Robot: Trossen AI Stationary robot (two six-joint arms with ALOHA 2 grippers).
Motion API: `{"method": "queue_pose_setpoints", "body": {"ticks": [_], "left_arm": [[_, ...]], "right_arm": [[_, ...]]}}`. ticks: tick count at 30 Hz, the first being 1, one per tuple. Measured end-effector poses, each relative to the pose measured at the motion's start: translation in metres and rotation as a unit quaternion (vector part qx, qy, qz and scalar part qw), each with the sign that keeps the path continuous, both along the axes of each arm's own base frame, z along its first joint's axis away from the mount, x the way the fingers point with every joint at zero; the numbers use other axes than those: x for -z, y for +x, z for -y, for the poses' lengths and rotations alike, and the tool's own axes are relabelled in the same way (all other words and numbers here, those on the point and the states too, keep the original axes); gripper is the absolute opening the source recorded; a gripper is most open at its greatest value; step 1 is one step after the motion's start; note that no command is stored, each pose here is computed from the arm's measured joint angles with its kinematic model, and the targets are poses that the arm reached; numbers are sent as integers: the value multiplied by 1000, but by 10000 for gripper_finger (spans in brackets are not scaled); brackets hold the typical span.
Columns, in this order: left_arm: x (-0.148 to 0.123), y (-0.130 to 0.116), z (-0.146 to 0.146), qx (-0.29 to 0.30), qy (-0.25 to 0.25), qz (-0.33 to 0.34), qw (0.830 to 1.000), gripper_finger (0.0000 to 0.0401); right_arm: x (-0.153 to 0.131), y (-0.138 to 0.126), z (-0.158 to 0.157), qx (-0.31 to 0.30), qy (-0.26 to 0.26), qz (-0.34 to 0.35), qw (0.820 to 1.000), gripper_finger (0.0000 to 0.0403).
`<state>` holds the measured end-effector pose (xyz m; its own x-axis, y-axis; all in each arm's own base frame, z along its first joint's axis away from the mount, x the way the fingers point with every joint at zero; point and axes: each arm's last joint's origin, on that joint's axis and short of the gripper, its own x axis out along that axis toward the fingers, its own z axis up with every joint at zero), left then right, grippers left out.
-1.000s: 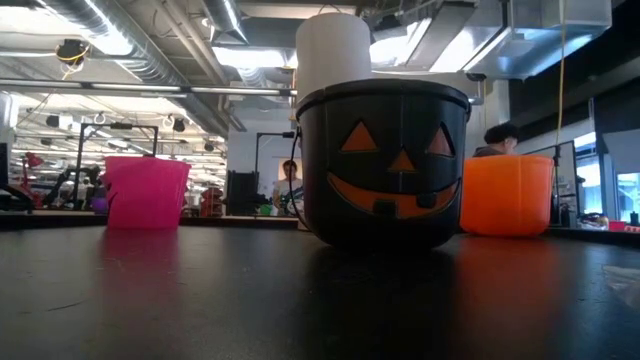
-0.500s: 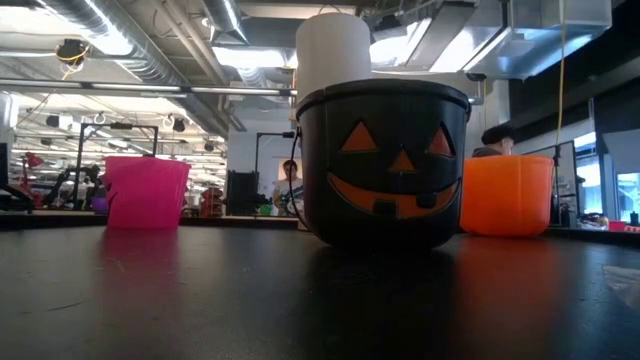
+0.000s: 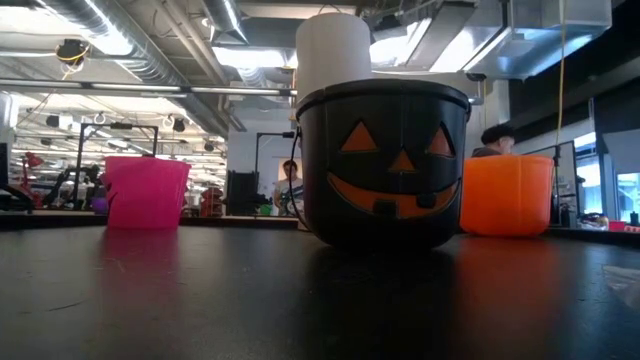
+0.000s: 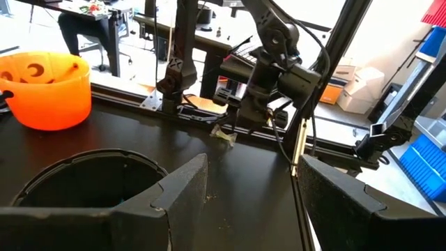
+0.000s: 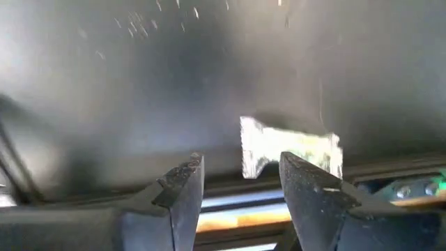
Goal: Sort candy
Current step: Put the green gummy into the pink bucket
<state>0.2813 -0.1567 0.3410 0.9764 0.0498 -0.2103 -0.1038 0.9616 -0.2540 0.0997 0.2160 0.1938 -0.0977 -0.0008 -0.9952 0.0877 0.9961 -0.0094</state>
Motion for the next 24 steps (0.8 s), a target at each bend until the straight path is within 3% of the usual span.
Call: {"method": "queue_pose_setpoints", "body": {"ticks": [15,18,24], "left_arm": [[0,0,0,-5,1,1,1000,215],[0,0,0,-4,7,1,1000,215],[0,0,-1,-10,15,1,1000,215]], "right_arm": [[54,-11,-14,-12,-144,-73,987,181],[55,-11,-15,-10,-143,-79,986,151],[43,-9,-18,-13,-144,-61,988,42]]}}
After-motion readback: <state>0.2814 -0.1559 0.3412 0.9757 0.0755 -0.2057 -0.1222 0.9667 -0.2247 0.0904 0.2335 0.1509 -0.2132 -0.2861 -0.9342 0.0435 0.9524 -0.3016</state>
